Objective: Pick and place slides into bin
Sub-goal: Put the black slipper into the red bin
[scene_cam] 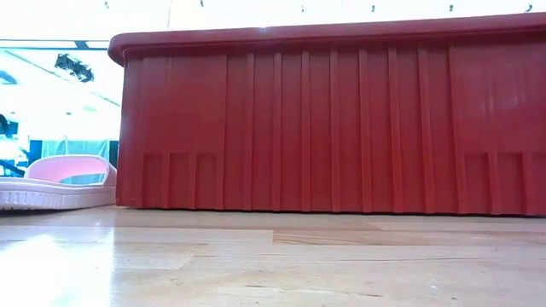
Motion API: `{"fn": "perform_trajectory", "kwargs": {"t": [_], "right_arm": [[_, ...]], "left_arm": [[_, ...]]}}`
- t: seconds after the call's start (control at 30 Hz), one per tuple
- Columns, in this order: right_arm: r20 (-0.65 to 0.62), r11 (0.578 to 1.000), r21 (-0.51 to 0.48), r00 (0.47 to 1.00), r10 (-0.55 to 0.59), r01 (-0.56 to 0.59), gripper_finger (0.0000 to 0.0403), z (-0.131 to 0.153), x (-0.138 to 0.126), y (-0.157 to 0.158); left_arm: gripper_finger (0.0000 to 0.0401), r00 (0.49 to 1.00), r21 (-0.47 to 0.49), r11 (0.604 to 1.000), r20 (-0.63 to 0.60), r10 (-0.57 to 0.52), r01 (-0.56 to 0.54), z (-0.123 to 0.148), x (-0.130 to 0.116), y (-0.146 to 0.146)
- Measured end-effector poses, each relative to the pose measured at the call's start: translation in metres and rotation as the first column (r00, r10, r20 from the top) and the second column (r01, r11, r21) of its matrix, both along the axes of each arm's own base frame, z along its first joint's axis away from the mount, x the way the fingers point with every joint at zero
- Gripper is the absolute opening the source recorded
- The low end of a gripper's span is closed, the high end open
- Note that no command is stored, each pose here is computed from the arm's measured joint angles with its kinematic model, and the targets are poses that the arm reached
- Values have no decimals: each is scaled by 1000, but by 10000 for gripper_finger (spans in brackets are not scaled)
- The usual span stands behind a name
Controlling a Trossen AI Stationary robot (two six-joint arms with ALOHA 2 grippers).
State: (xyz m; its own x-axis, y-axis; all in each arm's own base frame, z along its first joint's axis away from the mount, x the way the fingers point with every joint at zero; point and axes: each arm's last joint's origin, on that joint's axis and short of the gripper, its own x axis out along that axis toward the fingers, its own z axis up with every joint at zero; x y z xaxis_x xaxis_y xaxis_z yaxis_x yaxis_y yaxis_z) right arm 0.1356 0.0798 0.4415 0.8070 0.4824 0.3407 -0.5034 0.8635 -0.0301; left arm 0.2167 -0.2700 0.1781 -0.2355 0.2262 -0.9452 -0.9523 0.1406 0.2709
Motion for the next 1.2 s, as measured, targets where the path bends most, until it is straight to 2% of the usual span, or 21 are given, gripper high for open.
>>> {"fn": "perform_trajectory", "kwargs": {"t": [0.1,0.47,0.73,0.97,1.2], "right_arm": [[-10,1000,-6,1000,0,0,112,-2,6,4],[-34,1000,-20,999,0,0,112,-7,16,9],[-31,1000,-18,1000,0,0,112,-6,15,9],[-31,1000,-18,1000,0,0,112,-6,15,9],[-31,1000,-18,1000,0,0,112,-6,15,9]], "left_arm": [[113,1000,-21,1000,17,13,-13,4,4,3],[118,999,29,999,25,30,-30,5,18,19],[110,999,2,999,-13,46,-46,5,13,15],[116,996,79,996,-77,47,-41,3,9,20],[117,999,46,998,-24,36,-35,0,13,16]]}}
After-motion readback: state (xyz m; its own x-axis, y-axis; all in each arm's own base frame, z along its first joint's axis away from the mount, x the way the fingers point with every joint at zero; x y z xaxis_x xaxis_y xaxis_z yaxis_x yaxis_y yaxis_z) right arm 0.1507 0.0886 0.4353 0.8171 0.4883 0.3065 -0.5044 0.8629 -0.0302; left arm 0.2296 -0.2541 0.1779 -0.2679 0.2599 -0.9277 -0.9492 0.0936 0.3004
